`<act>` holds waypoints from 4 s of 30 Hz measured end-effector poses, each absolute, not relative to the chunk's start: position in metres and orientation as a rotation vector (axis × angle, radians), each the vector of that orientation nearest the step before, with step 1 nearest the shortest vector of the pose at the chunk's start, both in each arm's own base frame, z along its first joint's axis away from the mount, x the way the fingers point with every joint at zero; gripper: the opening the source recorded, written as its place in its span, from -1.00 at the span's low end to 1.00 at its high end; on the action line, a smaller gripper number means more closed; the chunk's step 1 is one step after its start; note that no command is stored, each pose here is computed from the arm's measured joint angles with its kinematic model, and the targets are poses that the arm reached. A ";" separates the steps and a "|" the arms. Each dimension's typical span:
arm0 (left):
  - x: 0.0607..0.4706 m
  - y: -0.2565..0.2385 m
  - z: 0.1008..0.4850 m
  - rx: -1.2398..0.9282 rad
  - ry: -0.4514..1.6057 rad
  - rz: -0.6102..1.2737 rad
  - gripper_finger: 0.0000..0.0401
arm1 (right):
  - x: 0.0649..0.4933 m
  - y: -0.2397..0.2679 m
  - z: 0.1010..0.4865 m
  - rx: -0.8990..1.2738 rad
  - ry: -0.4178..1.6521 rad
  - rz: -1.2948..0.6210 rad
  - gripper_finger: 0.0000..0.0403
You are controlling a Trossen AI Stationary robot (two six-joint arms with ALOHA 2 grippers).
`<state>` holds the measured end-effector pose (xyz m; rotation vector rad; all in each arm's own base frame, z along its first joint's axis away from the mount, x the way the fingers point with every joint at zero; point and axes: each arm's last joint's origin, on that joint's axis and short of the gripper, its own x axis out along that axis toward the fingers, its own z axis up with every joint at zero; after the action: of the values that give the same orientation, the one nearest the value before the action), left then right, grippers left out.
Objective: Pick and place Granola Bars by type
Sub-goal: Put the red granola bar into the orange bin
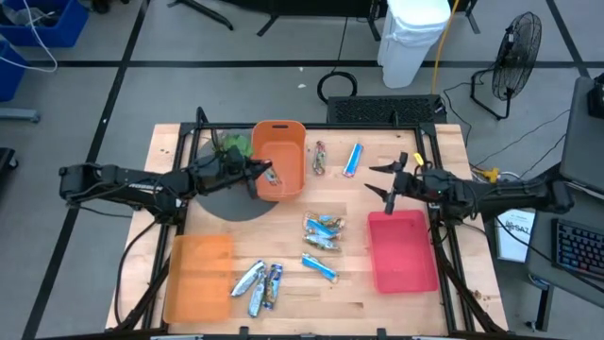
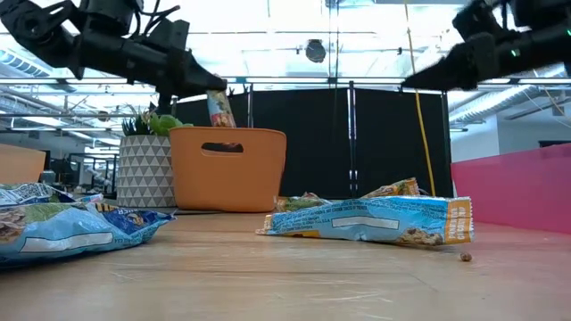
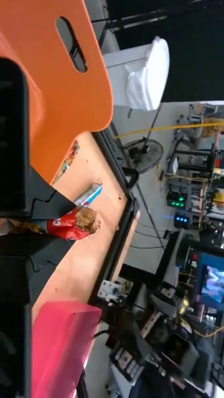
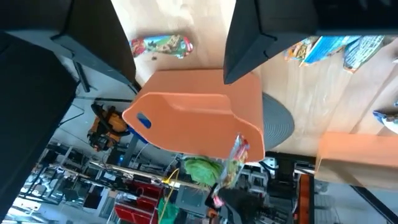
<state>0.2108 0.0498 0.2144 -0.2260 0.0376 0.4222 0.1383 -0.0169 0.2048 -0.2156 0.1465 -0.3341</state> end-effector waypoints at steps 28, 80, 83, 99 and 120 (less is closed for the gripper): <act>0.209 0.053 0.206 -0.384 0.116 0.367 -0.64 | 0.122 -0.016 0.174 -0.174 0.065 -0.345 0.10; 0.220 0.026 0.247 -0.102 -0.138 0.155 -0.14 | 0.225 -0.116 0.221 0.091 0.850 -0.504 -0.01; 0.220 0.026 0.247 -0.108 -0.139 0.155 -0.14 | 0.230 -0.135 0.202 0.232 0.859 -0.643 0.00; 0.221 0.026 0.246 -0.234 -0.146 0.145 -0.14 | 0.272 -0.145 0.169 0.443 0.655 -0.669 -0.03; 0.221 0.025 0.244 -0.237 -0.123 0.147 -0.14 | 0.357 -0.142 0.135 0.083 0.714 -0.437 -1.00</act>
<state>0.2208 0.0255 0.2442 -0.2373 -0.1231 0.1471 0.3566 -0.1415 0.1354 0.0830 0.7136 -0.4369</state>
